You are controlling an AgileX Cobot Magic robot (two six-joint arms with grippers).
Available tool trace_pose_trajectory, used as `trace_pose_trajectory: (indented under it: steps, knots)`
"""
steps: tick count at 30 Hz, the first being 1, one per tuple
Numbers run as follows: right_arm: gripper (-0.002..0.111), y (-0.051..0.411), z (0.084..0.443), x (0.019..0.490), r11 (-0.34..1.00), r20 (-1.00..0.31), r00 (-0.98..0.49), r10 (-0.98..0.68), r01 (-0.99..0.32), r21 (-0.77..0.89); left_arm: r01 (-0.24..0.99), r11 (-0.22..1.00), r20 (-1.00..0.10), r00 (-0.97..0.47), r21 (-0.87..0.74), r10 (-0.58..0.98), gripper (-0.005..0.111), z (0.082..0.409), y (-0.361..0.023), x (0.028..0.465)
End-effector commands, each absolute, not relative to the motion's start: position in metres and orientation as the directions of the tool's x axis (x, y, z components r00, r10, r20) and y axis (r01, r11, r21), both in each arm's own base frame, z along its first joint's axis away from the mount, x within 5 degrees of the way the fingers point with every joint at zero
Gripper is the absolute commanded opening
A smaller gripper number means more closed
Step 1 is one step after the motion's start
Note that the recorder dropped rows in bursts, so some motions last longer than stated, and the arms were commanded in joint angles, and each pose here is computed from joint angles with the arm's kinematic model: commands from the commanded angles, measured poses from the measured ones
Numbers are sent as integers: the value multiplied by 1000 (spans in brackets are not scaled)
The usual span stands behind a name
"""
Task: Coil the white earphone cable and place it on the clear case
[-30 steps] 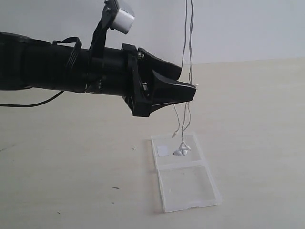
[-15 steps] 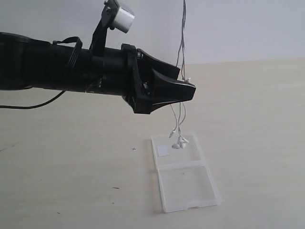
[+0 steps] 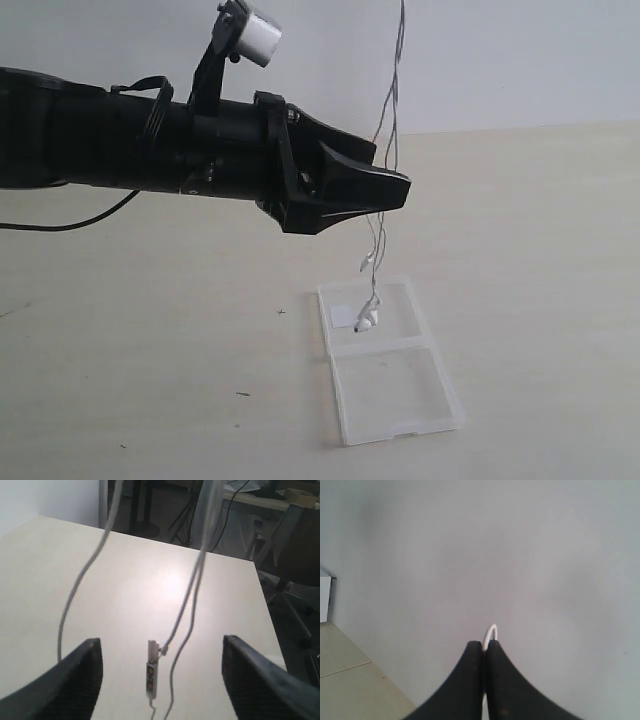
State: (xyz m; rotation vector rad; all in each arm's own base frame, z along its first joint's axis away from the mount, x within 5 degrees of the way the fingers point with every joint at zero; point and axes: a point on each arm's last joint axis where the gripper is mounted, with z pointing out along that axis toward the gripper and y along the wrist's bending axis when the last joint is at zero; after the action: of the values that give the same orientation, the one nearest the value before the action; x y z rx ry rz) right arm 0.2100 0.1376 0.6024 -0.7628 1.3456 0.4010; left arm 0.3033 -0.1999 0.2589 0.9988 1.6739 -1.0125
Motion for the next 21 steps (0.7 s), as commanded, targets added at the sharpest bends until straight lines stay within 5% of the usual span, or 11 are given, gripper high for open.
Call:
trace_pose_trajectory:
  steps: [1, 21]
  knots:
    - [0, 138, 604, 216, 725, -962, 222, -159, -635, -267, 925, 322, -952, -263, -202, 157, 66, 262, -202, 302]
    - [0, 143, 598, 227, 732, -977, 175, -121, -649, -207, 927, 352, -963, -206, -134, 176, 72, 269, -205, 309]
